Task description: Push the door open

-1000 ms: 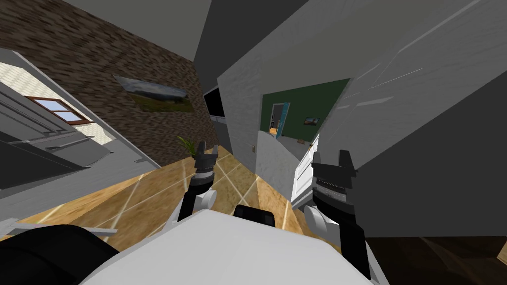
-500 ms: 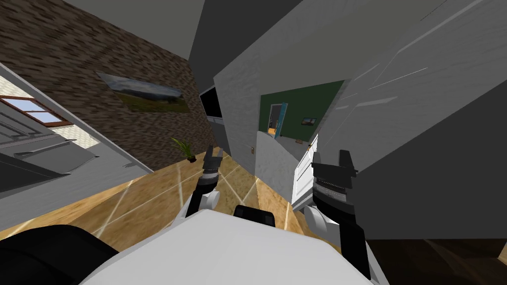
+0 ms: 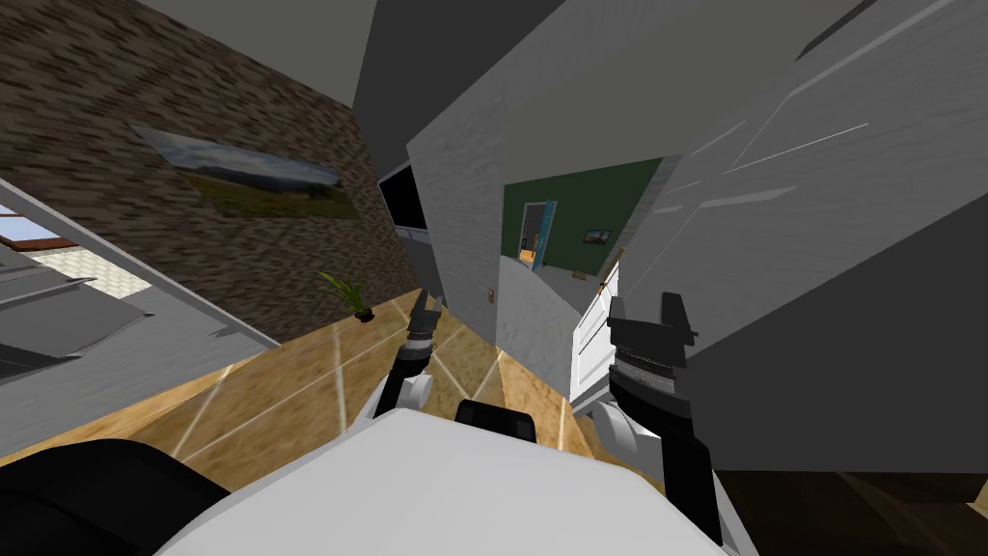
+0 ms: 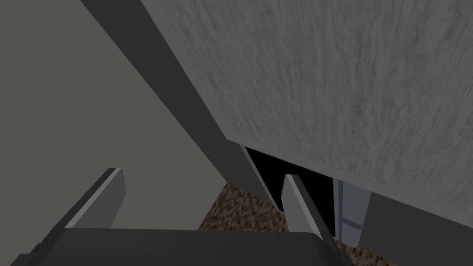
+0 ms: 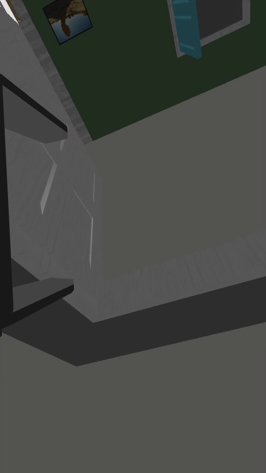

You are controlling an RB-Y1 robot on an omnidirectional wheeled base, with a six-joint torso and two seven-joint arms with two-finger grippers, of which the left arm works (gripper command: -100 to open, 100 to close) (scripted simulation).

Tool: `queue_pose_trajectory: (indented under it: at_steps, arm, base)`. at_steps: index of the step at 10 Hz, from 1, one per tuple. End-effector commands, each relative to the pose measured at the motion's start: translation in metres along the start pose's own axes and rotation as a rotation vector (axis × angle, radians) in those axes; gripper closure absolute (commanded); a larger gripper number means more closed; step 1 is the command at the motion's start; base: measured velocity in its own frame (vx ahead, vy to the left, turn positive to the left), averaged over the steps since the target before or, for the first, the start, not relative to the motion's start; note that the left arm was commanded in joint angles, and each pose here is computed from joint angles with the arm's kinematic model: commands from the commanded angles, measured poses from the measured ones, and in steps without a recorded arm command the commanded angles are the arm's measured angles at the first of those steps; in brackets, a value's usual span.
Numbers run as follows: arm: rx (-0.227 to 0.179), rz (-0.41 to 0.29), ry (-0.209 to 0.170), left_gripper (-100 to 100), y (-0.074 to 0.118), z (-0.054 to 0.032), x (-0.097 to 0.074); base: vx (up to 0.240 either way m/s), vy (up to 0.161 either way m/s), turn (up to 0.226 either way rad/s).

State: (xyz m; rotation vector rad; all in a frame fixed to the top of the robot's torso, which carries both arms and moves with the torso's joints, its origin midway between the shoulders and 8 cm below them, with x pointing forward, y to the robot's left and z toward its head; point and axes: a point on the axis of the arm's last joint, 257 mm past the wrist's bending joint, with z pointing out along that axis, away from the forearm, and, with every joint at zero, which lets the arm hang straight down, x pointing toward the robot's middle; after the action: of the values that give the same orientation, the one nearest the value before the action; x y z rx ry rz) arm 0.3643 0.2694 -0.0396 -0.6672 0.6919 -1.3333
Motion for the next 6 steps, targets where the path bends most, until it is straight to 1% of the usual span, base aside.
queue_pose_trajectory:
  at_steps: [1, 2, 3, 4, 5, 6]
  arm:
    - [-0.025, -0.008, 0.009, -100, 0.015, -0.0047, 0.005]
    - [-0.044, -0.015, 0.017, -100, 0.026, -0.0079, 0.009]
    - [-0.046, -0.015, 0.017, -100, 0.026, -0.0083, 0.009]
    - [-0.068, -0.022, 0.025, -100, 0.038, -0.0122, 0.013]
    - [-0.090, -0.029, 0.034, -100, 0.049, -0.0165, 0.017]
    - [-0.104, -0.035, 0.042, -100, 0.057, -0.0193, 0.022]
  base:
    - [0.056, 0.028, -0.048]
    - [0.064, 0.038, -0.091]
    - [0.048, 0.033, -0.029]
    - [0.055, 0.031, -0.045]
    - [0.083, 0.046, -0.100]
    - [0.100, 0.073, -0.081]
